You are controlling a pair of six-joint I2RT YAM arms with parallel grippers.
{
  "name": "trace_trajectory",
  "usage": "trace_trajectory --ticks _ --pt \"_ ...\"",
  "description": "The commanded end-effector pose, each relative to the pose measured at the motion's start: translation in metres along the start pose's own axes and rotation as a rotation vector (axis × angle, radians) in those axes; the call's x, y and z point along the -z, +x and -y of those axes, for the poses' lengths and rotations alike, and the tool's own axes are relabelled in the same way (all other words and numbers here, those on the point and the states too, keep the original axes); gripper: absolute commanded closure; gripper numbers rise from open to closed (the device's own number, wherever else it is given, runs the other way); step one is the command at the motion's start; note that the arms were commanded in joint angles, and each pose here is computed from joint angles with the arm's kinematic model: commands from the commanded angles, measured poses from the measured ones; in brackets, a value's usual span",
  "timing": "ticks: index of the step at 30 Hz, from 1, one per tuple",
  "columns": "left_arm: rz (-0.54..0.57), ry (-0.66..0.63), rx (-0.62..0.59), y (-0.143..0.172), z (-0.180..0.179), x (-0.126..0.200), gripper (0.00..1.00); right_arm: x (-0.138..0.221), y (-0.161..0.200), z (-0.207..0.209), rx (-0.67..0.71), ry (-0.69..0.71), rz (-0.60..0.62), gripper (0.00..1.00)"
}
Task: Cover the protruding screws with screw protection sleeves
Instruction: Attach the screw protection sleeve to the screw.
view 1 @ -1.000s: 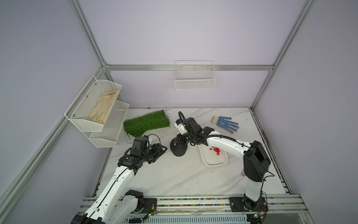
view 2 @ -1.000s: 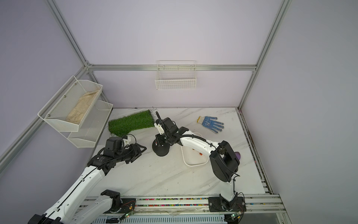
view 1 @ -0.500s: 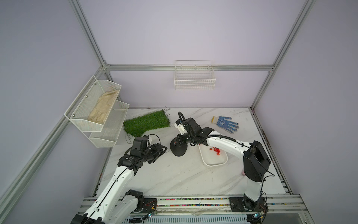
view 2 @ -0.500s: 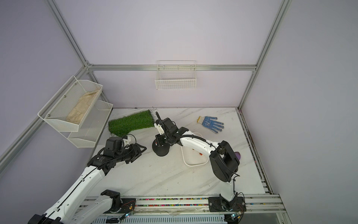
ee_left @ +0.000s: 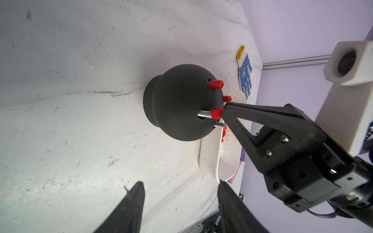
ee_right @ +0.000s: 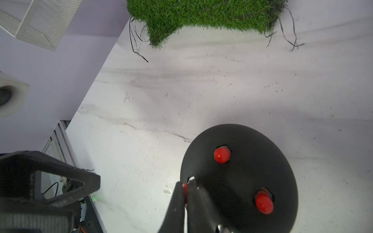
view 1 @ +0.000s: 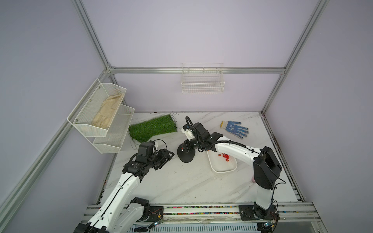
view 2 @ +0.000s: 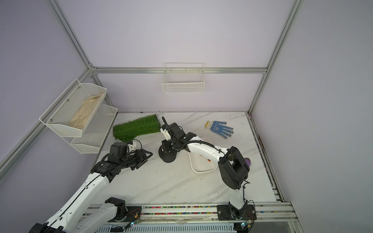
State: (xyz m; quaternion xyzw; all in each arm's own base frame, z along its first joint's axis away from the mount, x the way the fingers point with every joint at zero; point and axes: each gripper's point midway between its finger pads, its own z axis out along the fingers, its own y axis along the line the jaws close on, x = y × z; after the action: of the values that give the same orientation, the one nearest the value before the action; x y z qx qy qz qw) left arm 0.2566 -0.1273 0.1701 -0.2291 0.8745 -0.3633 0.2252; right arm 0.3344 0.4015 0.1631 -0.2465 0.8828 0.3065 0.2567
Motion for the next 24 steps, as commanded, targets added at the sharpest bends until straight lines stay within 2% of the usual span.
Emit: trace_trajectory --ticks 1,24 --pt "0.011 0.015 -0.002 0.000 -0.004 -0.002 0.41 -0.006 0.009 0.001 0.015 0.015 -0.027 0.92" --pt "0.004 0.017 -0.002 0.001 -0.004 -0.004 0.41 0.004 -0.001 -0.009 0.072 0.037 0.003 0.92"
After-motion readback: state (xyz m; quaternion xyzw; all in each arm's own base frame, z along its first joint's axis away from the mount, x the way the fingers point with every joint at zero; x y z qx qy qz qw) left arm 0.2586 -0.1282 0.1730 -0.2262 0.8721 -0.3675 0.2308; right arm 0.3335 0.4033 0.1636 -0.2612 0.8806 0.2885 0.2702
